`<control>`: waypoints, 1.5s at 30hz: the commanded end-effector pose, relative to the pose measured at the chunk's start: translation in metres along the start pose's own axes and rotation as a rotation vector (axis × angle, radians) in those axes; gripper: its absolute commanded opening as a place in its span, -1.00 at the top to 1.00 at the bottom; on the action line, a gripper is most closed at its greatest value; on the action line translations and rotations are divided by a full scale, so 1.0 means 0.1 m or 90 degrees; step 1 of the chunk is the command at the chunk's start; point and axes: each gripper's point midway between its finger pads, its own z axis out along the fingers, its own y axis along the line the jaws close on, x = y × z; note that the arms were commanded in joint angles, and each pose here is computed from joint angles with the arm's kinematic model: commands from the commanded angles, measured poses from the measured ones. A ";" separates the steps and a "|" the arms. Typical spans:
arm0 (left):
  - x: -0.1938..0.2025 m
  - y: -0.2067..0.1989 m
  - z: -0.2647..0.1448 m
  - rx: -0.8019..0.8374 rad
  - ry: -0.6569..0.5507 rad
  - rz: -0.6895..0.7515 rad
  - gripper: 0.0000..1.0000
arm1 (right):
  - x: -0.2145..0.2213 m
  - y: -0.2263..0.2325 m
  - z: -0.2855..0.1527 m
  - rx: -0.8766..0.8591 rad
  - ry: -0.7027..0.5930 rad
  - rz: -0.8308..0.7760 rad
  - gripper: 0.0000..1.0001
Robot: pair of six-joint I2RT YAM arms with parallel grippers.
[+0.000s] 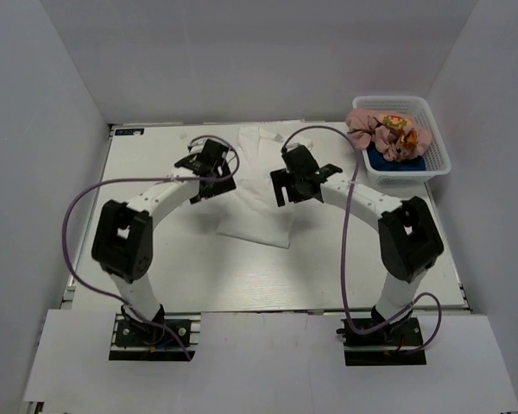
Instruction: Fold and stack the t-shirts
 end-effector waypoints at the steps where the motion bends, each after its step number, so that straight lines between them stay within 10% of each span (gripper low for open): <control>1: 0.20 0.06 -0.30 0.061 0.008 -0.006 -0.99 | 0.12 0.26 -0.19 -0.099 -0.012 0.032 -0.81; 10: 0.86 0.33 -0.13 0.067 0.088 0.017 -0.99 | 0.95 0.71 -0.49 -0.320 0.012 0.121 -0.81; 23: 1.10 0.20 0.07 0.115 0.129 0.031 -0.19 | 1.11 0.69 -0.20 -0.290 0.038 0.170 -0.63; 29: 1.33 0.38 0.00 0.108 0.157 0.037 -0.16 | 1.24 0.65 -0.15 -0.266 0.052 0.181 -0.52; 35: 1.43 0.37 0.03 0.124 0.169 0.028 -0.05 | 1.31 0.67 -0.09 -0.263 0.070 0.183 -0.20; 42: 1.49 0.34 0.11 0.129 0.184 0.042 0.93 | 1.38 0.72 -0.04 -0.263 0.085 0.180 0.32; 45: 1.45 0.31 0.14 0.130 0.174 0.048 1.00 | 1.37 0.73 -0.05 -0.259 0.083 0.175 0.72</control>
